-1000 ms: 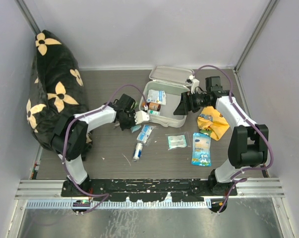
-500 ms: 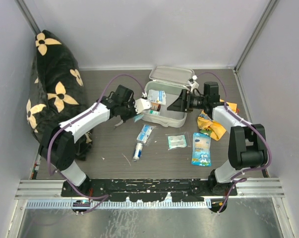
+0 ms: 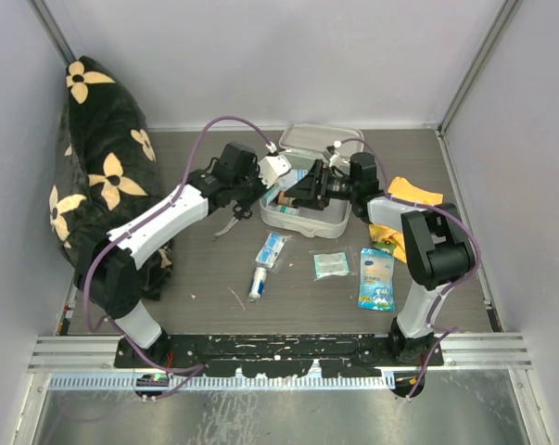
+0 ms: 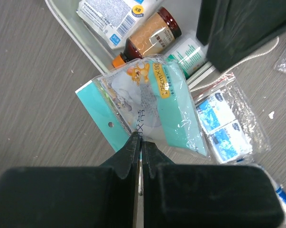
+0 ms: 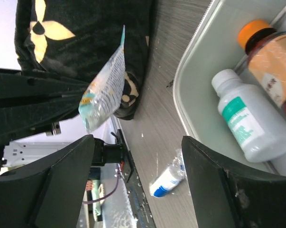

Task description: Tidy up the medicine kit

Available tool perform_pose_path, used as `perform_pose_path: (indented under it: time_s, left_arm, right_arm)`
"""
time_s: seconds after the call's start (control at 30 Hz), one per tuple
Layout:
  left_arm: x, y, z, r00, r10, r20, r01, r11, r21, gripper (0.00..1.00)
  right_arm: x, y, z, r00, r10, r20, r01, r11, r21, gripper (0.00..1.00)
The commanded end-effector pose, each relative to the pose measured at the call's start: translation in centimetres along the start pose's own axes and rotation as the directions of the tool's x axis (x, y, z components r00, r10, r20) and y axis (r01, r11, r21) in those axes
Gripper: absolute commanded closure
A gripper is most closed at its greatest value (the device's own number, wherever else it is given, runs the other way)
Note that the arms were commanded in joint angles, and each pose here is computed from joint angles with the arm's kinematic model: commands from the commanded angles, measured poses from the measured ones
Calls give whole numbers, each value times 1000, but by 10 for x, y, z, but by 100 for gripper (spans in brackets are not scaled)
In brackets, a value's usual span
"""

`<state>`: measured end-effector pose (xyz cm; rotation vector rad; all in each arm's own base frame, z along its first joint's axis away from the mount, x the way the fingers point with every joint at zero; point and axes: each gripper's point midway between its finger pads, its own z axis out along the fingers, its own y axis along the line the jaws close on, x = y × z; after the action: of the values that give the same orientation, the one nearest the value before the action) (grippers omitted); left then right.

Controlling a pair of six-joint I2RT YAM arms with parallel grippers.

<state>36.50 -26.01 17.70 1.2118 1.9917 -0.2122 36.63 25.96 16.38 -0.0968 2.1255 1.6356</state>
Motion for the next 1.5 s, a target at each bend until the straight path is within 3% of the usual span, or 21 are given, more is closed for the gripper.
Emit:
perform_pose_path:
  time_s: [0.0,0.27,0.6,1.07,1.17,1.47]
  left_arm:
    - [-23,2,1,996,-68,59,71,996,-47,96]
    - [-24,-4,4,995,-86,58,89,995,-48,96]
    - [-27,-6,8,996,-70,60,74,994,-77,96]
    - [-26,-4,7,996,-68,64,75,992,-104,92]
    - [-26,-5,5,995,-66,69,73,992,-103,84]
    - [-28,-4,-5,996,-47,80,55,993,-106,41]
  right_arm:
    - [-19,40,16,998,-48,36,52,992,-119,20]
    - [-20,49,22,997,-54,56,61,988,-139,23]
    - [-18,49,36,998,-44,38,48,991,-122,47]
    - [-24,47,35,996,-74,46,78,993,-89,70]
    - [-33,48,31,994,-92,59,97,992,-84,74]
    - [-57,28,12,990,-92,111,95,995,-21,80]
